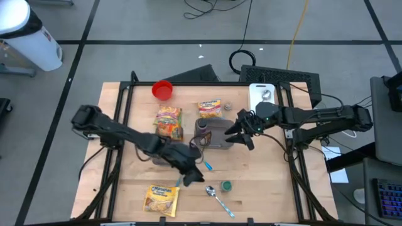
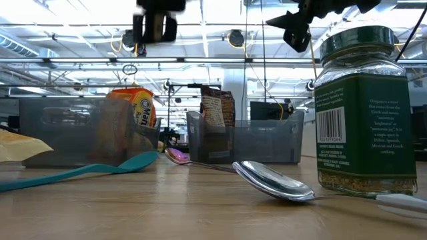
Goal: Pick & Place Food Item
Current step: Put the blue patterned spoon into the white bin
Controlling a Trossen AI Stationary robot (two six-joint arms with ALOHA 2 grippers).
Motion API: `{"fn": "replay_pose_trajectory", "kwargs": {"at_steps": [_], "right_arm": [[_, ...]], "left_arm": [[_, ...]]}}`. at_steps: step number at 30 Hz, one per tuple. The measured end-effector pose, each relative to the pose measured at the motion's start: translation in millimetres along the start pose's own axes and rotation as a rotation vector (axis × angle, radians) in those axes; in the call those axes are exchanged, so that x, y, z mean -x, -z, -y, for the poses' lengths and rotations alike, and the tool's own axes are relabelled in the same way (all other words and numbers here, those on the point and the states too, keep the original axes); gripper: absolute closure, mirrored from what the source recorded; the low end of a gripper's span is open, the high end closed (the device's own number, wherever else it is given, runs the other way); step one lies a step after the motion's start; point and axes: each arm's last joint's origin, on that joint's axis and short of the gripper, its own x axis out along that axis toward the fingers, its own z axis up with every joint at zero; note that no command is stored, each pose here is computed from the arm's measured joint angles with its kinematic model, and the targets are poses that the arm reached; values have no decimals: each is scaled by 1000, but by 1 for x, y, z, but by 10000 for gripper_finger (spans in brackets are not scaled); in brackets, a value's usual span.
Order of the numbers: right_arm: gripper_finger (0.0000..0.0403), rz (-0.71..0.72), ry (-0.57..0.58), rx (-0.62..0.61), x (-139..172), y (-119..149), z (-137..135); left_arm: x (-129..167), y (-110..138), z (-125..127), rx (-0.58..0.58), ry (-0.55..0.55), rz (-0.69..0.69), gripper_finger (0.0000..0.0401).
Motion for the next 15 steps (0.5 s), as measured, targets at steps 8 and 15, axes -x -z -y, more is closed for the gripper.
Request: {"fn": "replay_pose_trajectory", "kwargs": {"at_steps": [8, 15], "right_arm": [[206, 5, 60, -31, 15, 4, -2], [206, 47, 97, -98, 32, 24, 4]], "left_arm": [[-36, 15, -25, 47, -81, -95, 244], [-59, 23, -42, 71, -97, -150, 244]]}}
